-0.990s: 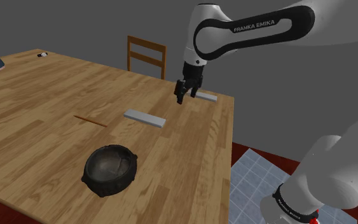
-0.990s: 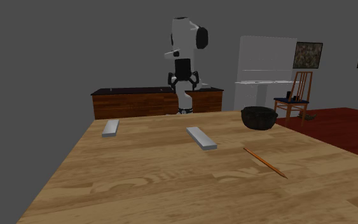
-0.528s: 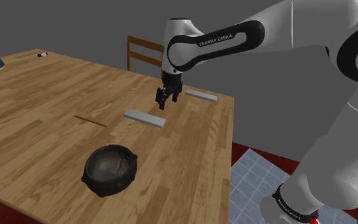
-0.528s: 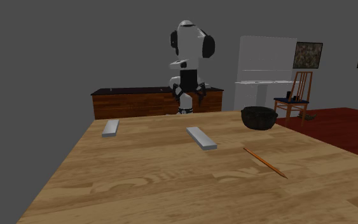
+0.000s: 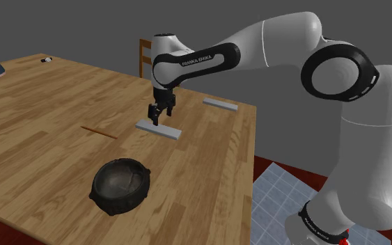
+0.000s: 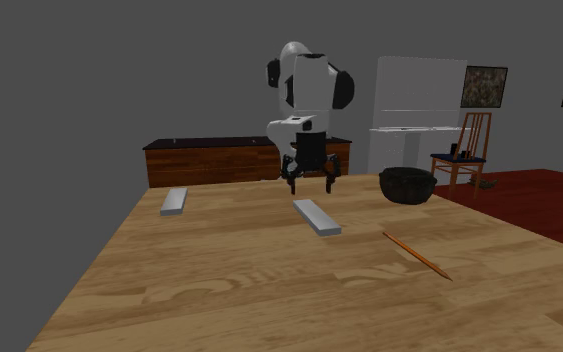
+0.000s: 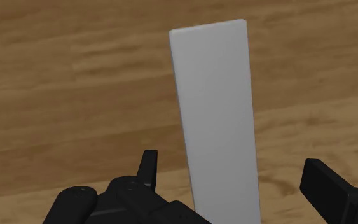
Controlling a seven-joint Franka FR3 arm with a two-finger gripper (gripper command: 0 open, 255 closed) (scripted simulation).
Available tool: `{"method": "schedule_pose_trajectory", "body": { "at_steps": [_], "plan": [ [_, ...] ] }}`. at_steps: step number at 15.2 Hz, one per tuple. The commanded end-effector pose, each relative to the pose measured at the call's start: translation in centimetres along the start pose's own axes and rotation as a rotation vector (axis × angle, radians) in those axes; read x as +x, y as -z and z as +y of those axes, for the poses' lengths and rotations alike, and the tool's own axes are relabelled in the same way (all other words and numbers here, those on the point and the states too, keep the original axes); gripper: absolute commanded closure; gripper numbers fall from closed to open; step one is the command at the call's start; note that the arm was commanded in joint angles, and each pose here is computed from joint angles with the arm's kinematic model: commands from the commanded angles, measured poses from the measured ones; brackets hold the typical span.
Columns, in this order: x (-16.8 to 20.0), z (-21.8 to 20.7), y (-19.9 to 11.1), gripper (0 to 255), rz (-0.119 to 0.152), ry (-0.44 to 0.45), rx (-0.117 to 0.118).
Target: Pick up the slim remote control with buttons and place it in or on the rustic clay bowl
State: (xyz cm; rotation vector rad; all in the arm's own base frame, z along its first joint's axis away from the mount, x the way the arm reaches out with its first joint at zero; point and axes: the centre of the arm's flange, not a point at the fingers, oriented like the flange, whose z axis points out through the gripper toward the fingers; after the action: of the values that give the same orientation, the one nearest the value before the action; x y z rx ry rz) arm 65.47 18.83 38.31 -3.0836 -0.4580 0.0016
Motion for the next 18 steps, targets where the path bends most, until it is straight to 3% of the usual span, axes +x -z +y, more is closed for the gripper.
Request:
{"method": "schedule_pose_trajectory", "body": {
  "at_steps": [1,9,17,18],
  "plan": [
    [2.1,-0.6,-1.6,0,-0.004,0.026,-0.004],
    [2.3,-0.7,-5.7,0,-0.004,0.029,-0.004],
    [2.3,-0.7,-5.7,0,-0.004,0.029,-0.004],
    [2.3,-0.7,-5.7,255,-0.004,0.029,-0.004]
  ]
}}
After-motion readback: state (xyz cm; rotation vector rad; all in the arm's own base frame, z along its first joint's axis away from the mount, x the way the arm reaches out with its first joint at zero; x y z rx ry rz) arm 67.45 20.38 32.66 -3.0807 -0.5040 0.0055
